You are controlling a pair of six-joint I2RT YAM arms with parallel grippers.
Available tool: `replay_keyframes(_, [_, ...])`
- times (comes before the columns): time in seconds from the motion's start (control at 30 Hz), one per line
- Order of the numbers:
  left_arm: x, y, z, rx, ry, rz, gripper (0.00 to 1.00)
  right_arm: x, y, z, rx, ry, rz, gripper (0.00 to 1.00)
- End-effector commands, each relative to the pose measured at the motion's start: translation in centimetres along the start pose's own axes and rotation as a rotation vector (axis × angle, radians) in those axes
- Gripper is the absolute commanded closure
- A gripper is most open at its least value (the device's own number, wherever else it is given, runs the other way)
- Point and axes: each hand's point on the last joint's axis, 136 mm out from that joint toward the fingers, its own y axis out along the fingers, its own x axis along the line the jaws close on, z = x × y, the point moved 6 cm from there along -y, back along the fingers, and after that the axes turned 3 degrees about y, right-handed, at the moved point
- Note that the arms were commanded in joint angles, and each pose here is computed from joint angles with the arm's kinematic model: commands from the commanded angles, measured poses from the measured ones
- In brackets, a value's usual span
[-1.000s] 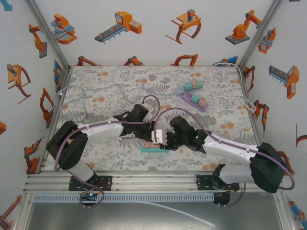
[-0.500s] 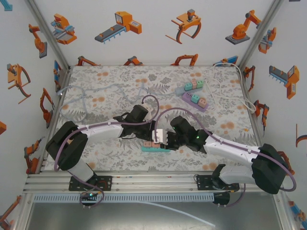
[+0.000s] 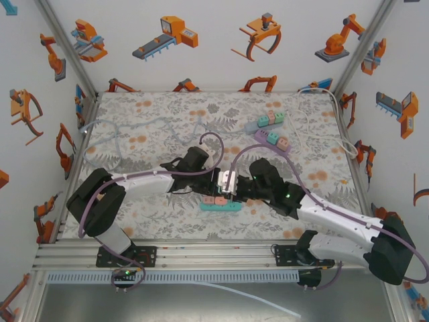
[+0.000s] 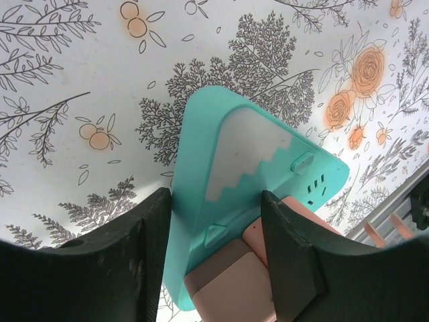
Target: Pull the plug off the socket
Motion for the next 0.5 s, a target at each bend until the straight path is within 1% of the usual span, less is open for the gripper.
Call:
replay_keyframes(0.0, [6.5,0.8,7.4,0.284,0.033,-0.364,0.45,-1.7,-0.8,-2.1,-0.059,0.137,0.119,0.85])
replay_keyframes(0.17, [5.0,-0.8,4.6,0.205,0.031,-0.310,0.43,-5.9,-1.8,-2.3,-0.029,0.550,0.405,0.97])
replay_keyframes(0.23, [4.7,-1.7,3.4,0.167,0.024,-0.295,0.42,-7.3,-2.5,-1.8,-0.012,0.689,0.503,0.97])
replay_keyframes(0.37, [3.9,-3.6,0.7,0.079,0.010,-0.239,0.40,-9.0,-3.8,-0.4,-0.054,0.908,0.616,0.97])
replay_keyframes(0.47, [2.9,-5.1,-1.1,0.012,0.017,-0.187,0.38,-9.9,-4.7,2.3,-0.084,1.120,0.688,0.97])
